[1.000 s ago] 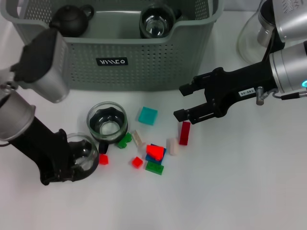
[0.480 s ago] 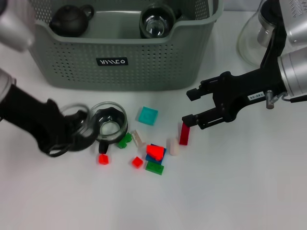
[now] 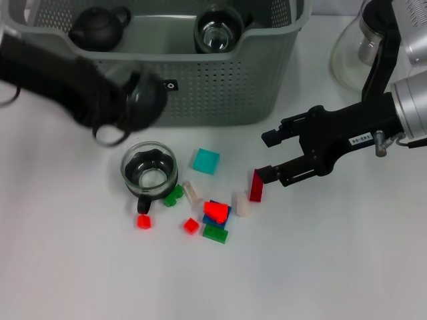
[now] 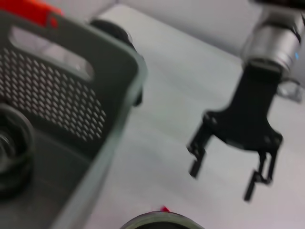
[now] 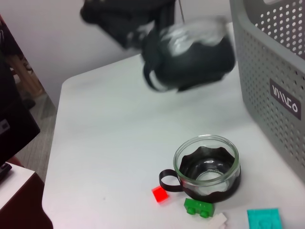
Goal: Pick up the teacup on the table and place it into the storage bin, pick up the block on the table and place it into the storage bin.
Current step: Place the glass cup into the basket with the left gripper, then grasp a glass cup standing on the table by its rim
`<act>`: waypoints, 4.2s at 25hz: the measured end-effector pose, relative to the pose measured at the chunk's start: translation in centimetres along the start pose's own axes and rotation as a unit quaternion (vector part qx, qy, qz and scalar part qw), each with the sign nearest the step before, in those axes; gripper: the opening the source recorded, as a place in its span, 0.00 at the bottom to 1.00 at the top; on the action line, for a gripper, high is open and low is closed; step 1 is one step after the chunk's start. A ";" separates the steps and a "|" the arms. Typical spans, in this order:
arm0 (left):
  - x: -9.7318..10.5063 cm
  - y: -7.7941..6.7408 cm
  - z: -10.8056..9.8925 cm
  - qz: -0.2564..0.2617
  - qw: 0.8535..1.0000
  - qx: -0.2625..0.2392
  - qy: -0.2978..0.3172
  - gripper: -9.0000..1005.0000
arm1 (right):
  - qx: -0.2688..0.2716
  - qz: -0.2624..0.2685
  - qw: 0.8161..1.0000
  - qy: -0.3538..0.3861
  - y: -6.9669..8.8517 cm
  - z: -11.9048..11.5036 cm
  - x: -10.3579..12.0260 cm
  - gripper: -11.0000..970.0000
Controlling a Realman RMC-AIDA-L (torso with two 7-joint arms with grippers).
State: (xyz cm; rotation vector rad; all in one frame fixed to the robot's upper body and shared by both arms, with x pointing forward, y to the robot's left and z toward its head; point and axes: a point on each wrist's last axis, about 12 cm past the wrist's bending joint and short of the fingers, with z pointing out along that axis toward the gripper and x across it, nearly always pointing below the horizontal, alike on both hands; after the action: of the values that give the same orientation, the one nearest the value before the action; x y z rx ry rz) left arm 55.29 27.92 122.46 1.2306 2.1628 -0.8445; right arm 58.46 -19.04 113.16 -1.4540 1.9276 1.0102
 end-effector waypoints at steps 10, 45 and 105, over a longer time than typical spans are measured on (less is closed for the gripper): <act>-5.9 1.5 -1.6 0.020 0.995 -0.066 -0.069 0.06 | 0.002 0.010 1.000 -0.002 0.1 -0.1 0.7 0.82; -8.9 9.6 10.0 -0.047 0.970 -0.236 -0.029 0.07 | 0.004 0.011 1.000 0.001 0.1 -0.2 0.7 0.82; -1.7 -2.5 6.3 0.246 0.955 -0.027 0.161 0.86 | 0.024 0.049 0.998 -0.032 -0.2 0.0 0.9 0.82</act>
State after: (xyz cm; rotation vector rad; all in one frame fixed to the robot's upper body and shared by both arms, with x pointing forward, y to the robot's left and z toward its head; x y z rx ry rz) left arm 54.66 21.42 120.09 1.8753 1.9490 -0.3914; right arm 58.37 -19.59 112.38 -1.2962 1.9782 1.0338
